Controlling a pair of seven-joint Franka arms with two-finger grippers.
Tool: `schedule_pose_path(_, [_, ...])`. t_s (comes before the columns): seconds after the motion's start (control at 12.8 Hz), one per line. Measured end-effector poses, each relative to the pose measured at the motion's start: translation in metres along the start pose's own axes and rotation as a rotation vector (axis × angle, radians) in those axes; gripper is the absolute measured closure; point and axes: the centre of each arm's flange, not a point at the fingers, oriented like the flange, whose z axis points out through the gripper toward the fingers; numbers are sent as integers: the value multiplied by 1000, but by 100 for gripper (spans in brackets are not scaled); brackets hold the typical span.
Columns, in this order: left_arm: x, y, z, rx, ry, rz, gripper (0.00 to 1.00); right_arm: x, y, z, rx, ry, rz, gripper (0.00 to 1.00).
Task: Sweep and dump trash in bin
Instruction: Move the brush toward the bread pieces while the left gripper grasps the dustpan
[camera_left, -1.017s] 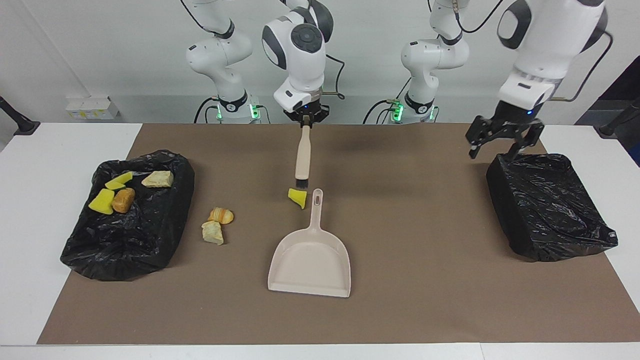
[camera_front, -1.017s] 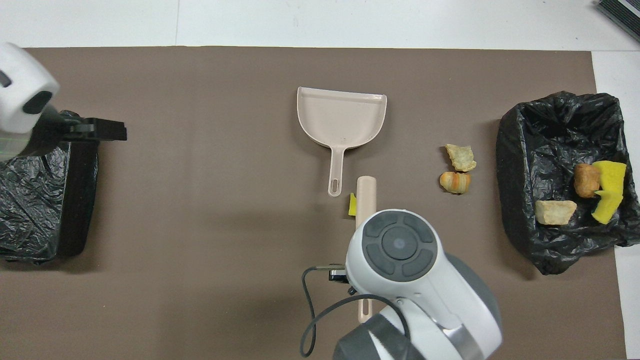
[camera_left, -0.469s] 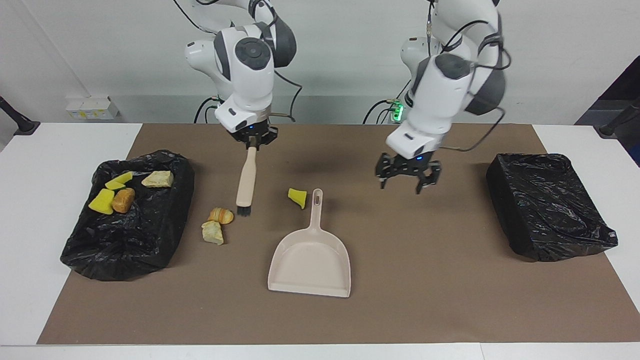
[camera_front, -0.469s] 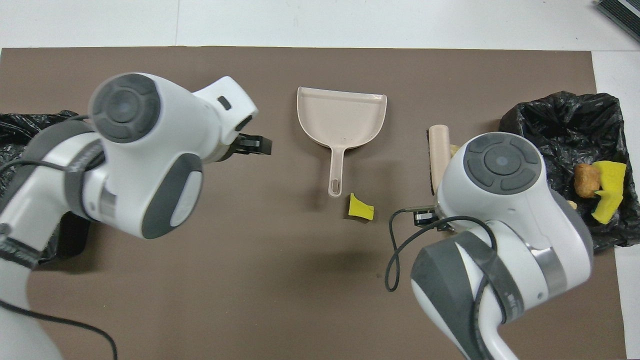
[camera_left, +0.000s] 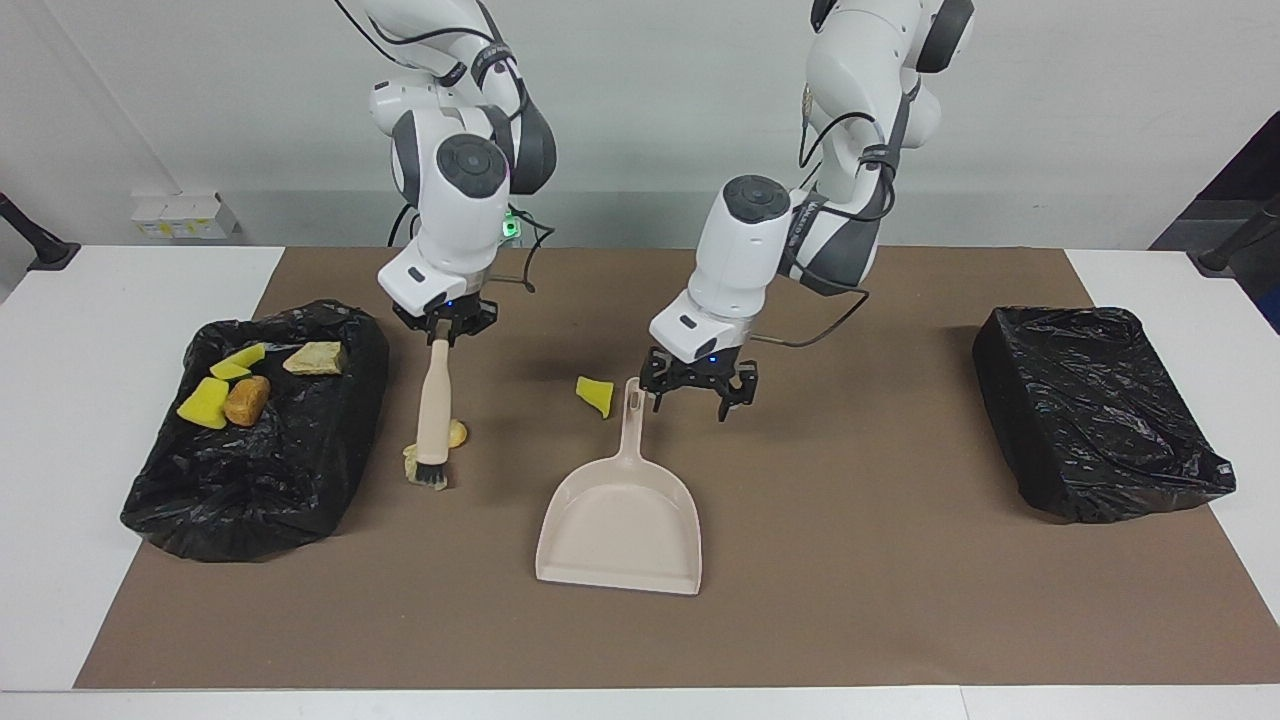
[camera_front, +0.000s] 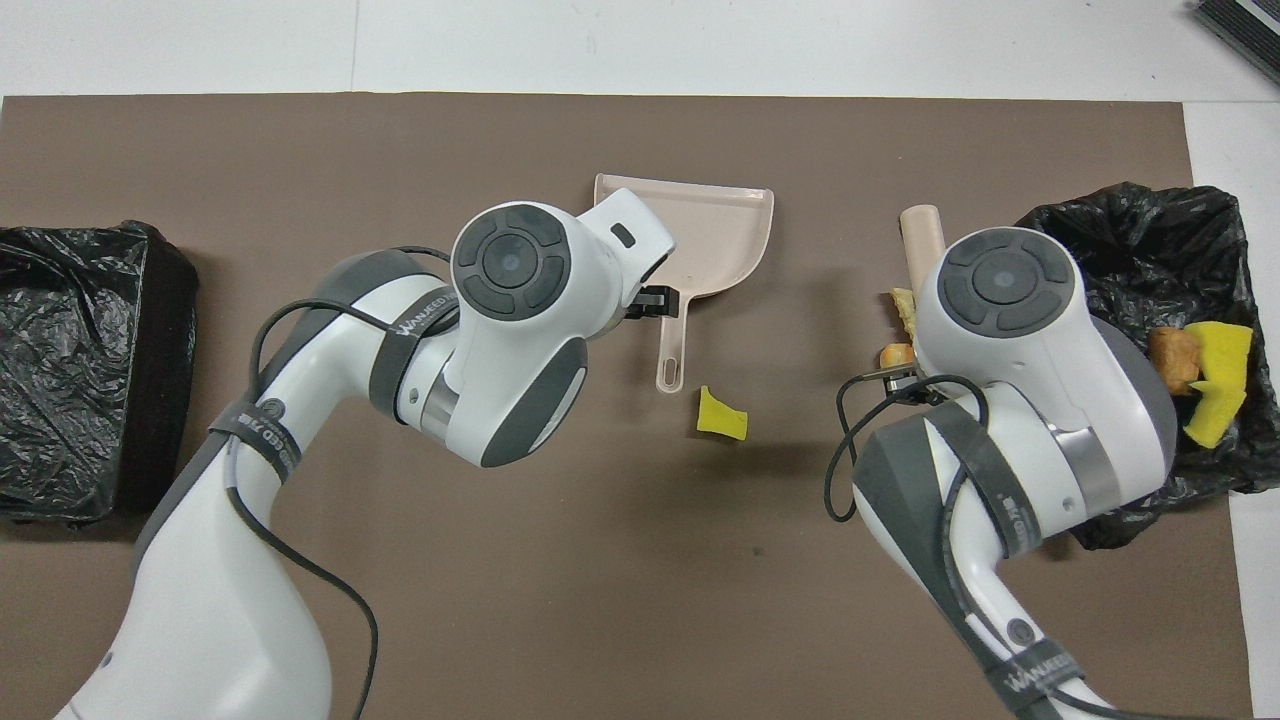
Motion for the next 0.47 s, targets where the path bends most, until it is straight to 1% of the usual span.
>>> schedule_pose_path(0.16, [-11, 24, 14, 2, -5, -16, 0, 10, 16, 21, 3, -16, 27, 74])
schedule_pose_path(0.31, [-21, 46, 36, 22, 2, -19, 0, 11, 34, 40, 11, -33, 51, 74])
schedule_pose_path(0.47, [-29, 60, 53, 33, -7, -20, 0, 8, 38, 57, 16, -44, 54, 74])
